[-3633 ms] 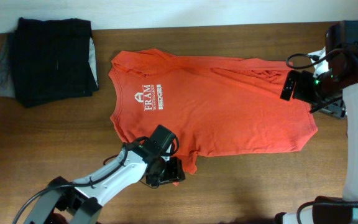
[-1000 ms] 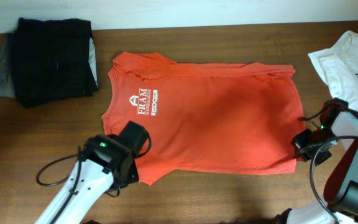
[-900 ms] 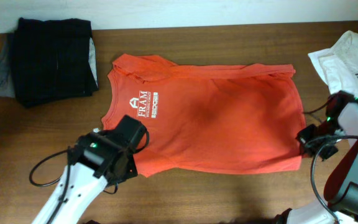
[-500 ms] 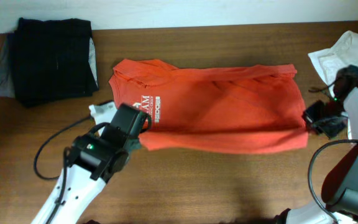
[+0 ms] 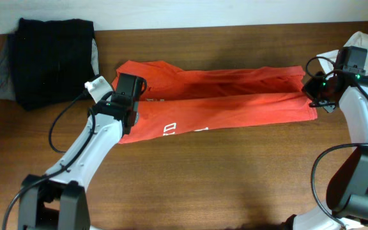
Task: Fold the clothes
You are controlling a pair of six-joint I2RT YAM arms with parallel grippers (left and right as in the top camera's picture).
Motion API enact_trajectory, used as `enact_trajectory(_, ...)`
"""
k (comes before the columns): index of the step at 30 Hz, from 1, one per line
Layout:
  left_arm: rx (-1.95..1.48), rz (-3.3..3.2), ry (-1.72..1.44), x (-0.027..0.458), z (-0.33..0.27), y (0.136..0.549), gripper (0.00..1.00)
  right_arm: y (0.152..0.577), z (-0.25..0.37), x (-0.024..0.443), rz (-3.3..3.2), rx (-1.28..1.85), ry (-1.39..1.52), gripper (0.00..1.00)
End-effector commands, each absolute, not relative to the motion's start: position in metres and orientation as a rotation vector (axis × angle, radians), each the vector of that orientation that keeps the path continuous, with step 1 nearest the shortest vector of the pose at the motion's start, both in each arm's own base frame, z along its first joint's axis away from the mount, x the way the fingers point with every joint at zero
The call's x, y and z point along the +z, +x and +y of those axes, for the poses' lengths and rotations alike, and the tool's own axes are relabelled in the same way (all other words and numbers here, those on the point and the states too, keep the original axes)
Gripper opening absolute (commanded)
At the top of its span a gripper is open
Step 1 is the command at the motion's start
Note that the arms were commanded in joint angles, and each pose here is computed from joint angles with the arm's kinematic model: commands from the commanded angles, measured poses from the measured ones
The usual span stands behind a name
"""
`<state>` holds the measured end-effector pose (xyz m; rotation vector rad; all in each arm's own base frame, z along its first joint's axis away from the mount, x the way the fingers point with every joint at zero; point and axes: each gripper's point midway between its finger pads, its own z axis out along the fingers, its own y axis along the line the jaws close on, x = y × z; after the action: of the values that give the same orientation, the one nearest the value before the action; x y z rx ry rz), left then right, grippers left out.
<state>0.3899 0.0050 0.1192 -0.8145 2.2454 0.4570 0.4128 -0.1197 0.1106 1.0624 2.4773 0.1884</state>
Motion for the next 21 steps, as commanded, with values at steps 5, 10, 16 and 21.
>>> enact_trajectory(5, 0.348, 2.268, -0.830, 0.089, -0.009, 0.416, 0.04, 0.438, -0.123, 0.089, 2.469, 0.151, 1.000, 0.04)
enact_trajectory(10, 0.347, 2.283, -0.798, 0.067, -0.014, 0.429, 0.99, 0.451, -0.117, 0.081, 2.479, 0.114, 0.914, 0.95)
enact_trajectory(16, 0.316, 2.316, -0.335, 0.135, -0.038, 0.473, 0.99, 0.465, -0.115, 0.160, 2.498, 0.146, 0.790, 0.98)
enact_trajectory(21, -0.172, 2.330, -0.108, 0.147, -0.070, 0.515, 0.99, 0.468, -0.091, 0.185, 2.541, 0.160, 0.658, 0.99)
